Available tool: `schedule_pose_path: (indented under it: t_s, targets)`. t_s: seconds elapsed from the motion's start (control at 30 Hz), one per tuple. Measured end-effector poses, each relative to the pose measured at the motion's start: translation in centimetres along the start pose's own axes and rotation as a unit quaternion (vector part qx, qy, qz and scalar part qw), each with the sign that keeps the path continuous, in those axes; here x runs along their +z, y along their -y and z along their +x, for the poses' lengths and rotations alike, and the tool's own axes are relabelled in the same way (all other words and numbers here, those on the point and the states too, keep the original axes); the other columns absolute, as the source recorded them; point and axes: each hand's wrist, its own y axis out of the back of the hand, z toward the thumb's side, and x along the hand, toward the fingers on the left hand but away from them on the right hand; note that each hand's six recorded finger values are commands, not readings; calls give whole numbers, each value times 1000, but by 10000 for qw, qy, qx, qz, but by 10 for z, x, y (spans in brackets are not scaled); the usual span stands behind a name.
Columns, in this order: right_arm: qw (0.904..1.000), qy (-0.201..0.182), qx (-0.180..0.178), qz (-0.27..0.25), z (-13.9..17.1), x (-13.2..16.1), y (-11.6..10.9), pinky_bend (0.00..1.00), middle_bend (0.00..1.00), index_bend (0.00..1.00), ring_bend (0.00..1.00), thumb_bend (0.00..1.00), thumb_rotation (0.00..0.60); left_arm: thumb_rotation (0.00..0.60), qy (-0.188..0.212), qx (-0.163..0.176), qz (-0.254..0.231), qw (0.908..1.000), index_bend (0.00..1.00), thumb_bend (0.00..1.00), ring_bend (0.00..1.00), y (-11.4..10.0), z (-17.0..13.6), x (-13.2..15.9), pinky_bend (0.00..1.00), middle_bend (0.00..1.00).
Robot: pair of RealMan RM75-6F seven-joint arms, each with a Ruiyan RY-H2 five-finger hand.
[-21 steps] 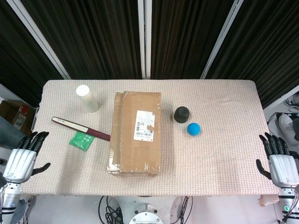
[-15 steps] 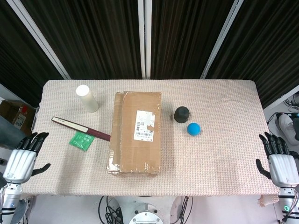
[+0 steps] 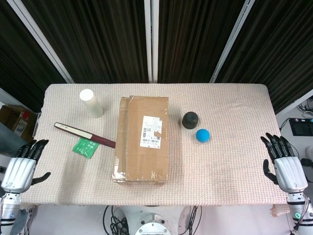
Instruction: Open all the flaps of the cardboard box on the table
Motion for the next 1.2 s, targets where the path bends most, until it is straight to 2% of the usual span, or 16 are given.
schedule_pose_path:
  t_s: [0.1,0.3,0.47,0.63,0.73,0.9,1.03,1.2]
  targets:
    - [9990,-436,15,-11,-22,21,-15,0,0,0,0,681,600,600,58,-34,35,10000,84,0,116,1,-1,2,200,123]
    - [9882,-1502,289,72,-74,96,-35,0,0,0,0,680,600,600,61,-52,-13,10000,83,0,116,2,-3,6,200,123]
    - [9672,-2380,814,349,-113,172,-30,0,0,6,0,618,600,600,106,-86,-32,9999,83,0,116,5,-3,10,200,123]
    - [9407,-3165,1048,623,-142,255,-21,0,0,22,0,625,600,600,129,-181,12,9998,83,0,116,9,-5,12,200,124]
    - [9284,-3459,1157,707,-149,295,-9,0,0,24,0,733,600,600,98,-213,16,9997,83,0,116,11,-6,9,200,123]
    - [9165,-3660,1381,832,-154,337,11,0,14,37,0,920,600,600,52,-192,20,9998,84,0,116,9,-8,4,200,123]
    - [9115,-3677,1578,950,-156,359,29,0,27,52,0,993,600,600,21,-179,10,9998,84,0,116,9,-9,1,200,124]
    - [9074,-3655,1748,1116,-156,373,47,0,68,107,0,1000,600,600,-8,-179,18,9998,83,0,116,9,-10,-2,200,123]
